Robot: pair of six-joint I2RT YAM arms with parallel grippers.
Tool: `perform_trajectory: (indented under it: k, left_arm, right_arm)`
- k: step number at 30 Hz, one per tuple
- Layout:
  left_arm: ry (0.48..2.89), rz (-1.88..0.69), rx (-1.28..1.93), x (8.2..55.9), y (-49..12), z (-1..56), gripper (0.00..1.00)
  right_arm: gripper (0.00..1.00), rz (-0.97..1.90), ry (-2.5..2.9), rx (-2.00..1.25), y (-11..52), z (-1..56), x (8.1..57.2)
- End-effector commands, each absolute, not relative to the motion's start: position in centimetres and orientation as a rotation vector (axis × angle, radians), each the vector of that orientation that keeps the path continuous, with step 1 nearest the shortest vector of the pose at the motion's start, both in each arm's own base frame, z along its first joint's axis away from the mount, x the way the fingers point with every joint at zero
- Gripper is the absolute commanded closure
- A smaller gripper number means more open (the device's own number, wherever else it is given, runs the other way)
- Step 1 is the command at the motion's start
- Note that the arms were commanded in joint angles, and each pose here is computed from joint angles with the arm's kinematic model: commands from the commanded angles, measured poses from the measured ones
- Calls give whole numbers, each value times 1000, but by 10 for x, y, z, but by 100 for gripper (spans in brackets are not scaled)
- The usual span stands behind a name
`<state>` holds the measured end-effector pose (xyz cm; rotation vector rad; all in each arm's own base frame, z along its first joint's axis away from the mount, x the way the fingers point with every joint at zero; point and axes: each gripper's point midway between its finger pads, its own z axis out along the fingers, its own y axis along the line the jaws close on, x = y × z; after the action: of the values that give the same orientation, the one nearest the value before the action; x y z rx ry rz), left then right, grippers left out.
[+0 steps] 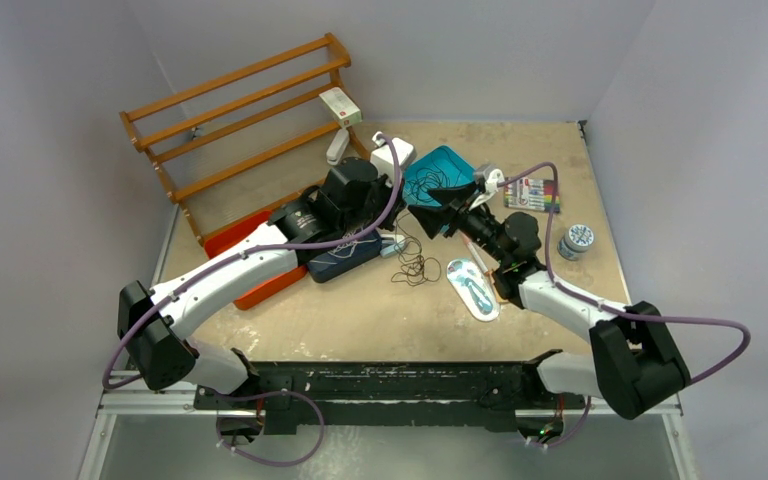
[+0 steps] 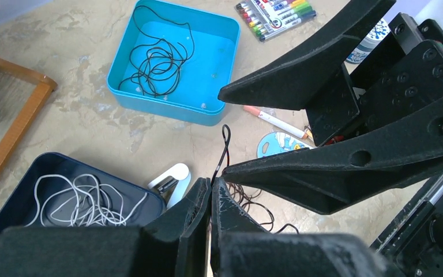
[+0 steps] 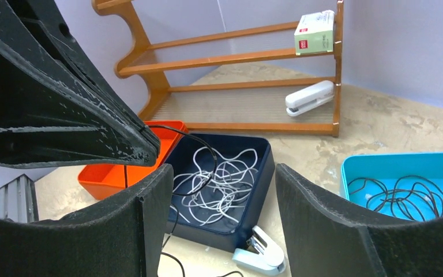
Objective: Untangle the cables
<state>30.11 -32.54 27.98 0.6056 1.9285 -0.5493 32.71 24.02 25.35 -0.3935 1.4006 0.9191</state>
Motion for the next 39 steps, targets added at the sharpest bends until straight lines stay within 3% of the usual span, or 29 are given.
perform_trajectory:
  k: [1, 14, 26, 39]
  left_arm:
    - [1832, -602, 608, 302, -333, 315, 100]
    - [1777, -695, 636, 291, -341, 338, 100]
    - [1646, -737, 585, 286, -334, 411, 100]
    - [1524, -598, 481, 293, -297, 480, 100]
  right_arm:
    - [33, 946, 1267, -384, 244, 295, 328]
    - [37, 1015, 1387, -348, 284, 249, 347]
    - [39, 931, 1636, -187, 272, 159, 352]
    - [44, 829, 1813, -88, 244, 99, 334]
